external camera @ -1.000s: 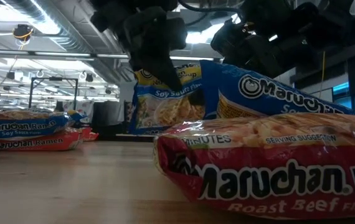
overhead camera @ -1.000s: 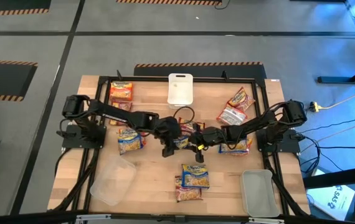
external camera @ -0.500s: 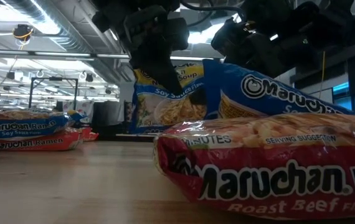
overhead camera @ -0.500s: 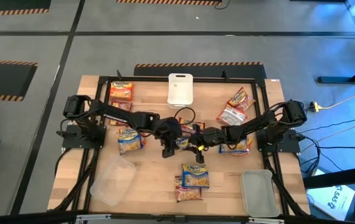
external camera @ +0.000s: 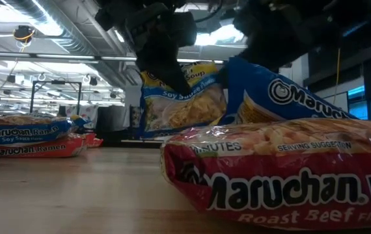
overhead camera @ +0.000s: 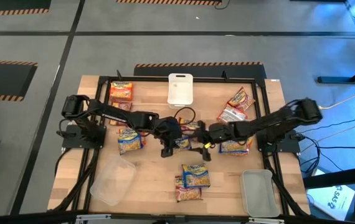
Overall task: Sort Maruchan noodles
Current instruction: Put the blue noodle pack into the white bin
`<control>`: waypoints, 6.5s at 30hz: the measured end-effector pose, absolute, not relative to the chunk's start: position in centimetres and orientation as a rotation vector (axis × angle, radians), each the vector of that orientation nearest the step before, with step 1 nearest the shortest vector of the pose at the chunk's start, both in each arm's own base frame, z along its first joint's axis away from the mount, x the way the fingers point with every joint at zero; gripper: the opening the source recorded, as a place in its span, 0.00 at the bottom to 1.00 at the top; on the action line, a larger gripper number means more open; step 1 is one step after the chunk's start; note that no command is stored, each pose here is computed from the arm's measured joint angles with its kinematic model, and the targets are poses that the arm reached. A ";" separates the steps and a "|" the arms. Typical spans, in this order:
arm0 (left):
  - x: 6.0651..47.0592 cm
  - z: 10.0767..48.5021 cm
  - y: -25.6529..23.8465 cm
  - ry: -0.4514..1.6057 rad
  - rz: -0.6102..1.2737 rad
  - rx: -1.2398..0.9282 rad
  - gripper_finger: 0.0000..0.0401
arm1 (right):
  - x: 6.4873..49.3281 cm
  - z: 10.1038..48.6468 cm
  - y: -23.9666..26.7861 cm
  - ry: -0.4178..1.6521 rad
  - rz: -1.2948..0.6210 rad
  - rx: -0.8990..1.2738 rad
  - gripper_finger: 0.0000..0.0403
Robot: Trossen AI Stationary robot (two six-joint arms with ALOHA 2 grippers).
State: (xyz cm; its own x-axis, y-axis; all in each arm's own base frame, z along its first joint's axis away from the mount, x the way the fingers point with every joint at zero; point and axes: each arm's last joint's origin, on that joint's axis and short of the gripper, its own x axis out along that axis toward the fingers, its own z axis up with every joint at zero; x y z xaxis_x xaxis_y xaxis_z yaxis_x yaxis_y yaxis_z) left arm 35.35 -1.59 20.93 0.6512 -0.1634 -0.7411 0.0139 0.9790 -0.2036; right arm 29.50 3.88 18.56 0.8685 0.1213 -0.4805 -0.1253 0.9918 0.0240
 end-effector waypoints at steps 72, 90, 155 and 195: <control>34.6 20.7 27.1 1.012 0.246 0.263 0.29 | 22.3 16.8 -0.5 0.379 -0.159 0.101 0.62; 34.9 19.0 28.2 1.023 0.235 0.353 0.33 | 22.3 16.8 -0.5 0.381 -0.143 0.104 0.62; 36.7 29.7 20.5 0.776 0.494 0.483 0.44 | 22.3 16.8 -0.4 0.387 -0.126 0.158 0.62; 36.9 23.8 -13.6 0.718 0.182 -0.297 0.53 | 19.6 15.9 11.7 0.483 0.254 0.305 0.62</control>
State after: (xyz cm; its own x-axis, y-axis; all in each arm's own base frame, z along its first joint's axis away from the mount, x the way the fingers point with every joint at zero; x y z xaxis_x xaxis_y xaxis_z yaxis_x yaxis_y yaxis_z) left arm 36.94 -13.60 23.82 0.7402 0.0623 -0.6695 -0.2643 0.9425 -0.2044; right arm 19.64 11.65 15.88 0.8558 0.3095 -0.4144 -0.1670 0.9237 0.3448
